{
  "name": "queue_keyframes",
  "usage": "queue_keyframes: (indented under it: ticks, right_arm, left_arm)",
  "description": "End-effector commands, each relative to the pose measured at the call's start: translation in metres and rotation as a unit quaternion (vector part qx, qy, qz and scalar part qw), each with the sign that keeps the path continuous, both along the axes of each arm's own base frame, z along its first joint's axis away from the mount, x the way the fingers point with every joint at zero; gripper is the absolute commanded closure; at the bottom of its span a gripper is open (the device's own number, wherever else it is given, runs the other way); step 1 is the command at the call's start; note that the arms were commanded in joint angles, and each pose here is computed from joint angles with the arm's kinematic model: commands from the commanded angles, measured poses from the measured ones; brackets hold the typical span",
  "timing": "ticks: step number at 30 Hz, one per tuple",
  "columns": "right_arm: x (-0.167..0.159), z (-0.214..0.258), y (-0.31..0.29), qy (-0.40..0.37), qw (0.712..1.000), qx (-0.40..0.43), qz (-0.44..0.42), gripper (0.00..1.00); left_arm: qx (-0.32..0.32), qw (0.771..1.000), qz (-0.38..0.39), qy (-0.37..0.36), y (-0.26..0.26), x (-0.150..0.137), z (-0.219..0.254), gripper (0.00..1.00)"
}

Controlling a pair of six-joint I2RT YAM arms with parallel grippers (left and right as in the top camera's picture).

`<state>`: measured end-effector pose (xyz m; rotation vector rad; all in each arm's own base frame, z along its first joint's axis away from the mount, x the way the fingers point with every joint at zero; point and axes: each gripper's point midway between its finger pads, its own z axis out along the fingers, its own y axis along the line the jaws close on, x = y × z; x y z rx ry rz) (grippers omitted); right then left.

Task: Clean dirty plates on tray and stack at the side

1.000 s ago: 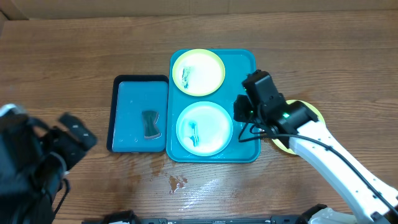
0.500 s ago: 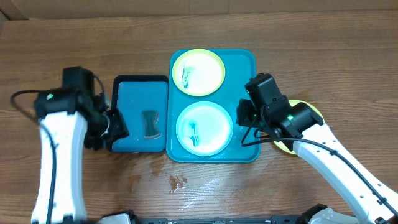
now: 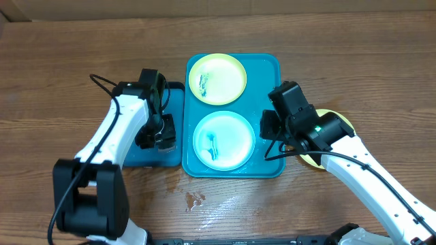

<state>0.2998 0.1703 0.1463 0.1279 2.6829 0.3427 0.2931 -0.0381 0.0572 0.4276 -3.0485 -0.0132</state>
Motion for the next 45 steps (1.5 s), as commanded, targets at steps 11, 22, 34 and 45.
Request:
queue_keyframes:
  ticks: [11, 22, 34, 45]
  right_arm:
    - [0.003, 0.005, -0.002, -0.005, 1.0, 0.005, -0.012, 0.53]
    - [0.021, 0.0, -0.042, 0.014, 0.995, 0.023, -0.1, 0.47]
    - [0.011, -0.041, -0.012, 0.084, 0.996, 0.029, -0.005, 0.48]
    - [0.013, -0.079, 0.005, 0.116, 0.992, 0.017, 0.049, 0.47]
  left_arm:
    - [0.026, 0.999, 0.023, 0.029, 0.01, 0.01, -0.051, 0.77]
    - [0.028, 0.999, 0.016, 0.03, 0.01, 0.019, -0.005, 0.96]
    - [0.068, 0.997, 0.014, -0.017, 0.024, 0.028, 0.006, 0.96]
    - [0.055, 0.998, 0.002, -0.005, 0.022, 0.013, -0.025, 0.96]
